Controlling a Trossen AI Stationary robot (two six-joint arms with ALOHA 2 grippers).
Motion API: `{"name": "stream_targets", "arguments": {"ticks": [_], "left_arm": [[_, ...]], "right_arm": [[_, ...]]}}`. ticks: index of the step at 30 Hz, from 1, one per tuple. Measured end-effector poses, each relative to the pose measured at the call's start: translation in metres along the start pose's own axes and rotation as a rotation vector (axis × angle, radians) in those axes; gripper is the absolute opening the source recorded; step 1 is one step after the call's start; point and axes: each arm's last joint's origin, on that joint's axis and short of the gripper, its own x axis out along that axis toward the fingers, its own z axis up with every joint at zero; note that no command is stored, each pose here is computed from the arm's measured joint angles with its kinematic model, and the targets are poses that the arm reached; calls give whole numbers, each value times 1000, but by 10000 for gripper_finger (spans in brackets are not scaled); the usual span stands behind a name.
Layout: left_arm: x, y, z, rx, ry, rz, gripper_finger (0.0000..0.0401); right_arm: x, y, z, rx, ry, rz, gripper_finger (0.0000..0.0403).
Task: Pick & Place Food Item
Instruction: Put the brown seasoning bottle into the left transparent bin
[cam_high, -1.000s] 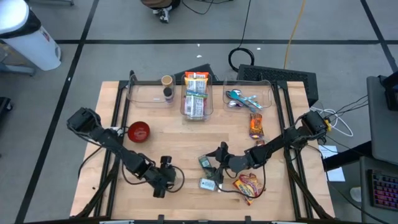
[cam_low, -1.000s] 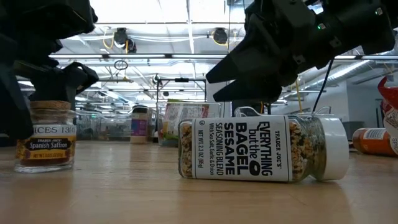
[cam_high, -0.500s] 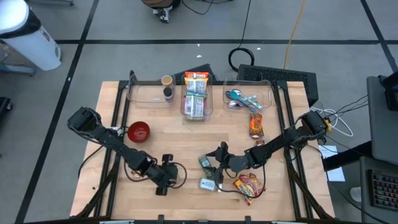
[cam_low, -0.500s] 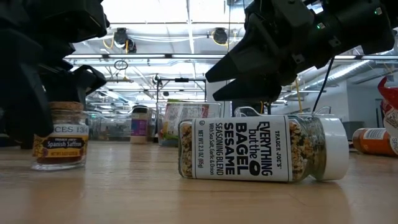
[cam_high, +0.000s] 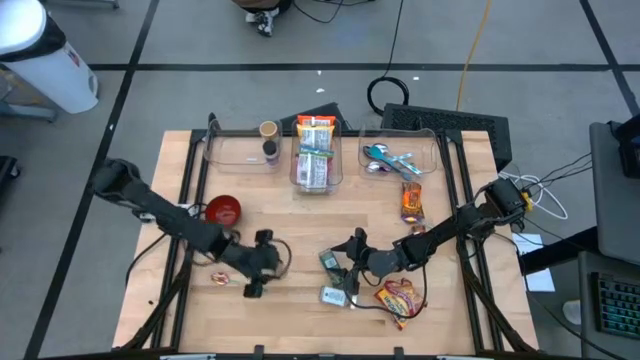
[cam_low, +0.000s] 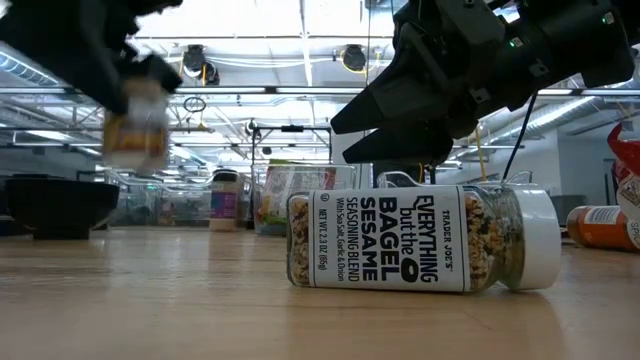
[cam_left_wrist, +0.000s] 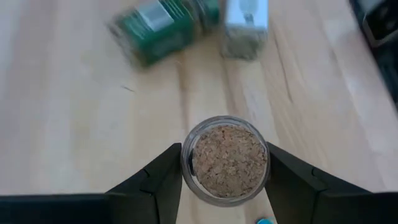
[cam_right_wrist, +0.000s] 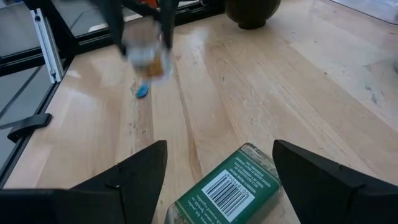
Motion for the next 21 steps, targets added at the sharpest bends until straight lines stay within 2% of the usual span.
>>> {"name": "stream_targets", "arguments": {"ticks": [6, 11, 15, 21], "left_arm": [[-51, 34, 8, -34, -65, 65, 191], [-85, 66, 2, -80, -83, 216, 191], [-103, 89, -2, -147, -100, 343, 191], [-112, 123, -5, -273, -104, 485, 191]], "right_arm": [[0, 0, 0, 1, -2, 1, 283], [0, 0, 1, 4, -7, 3, 283], [0, 1, 1, 7, -12, 6, 283], [0, 1, 2, 12, -21, 10, 283]]}}
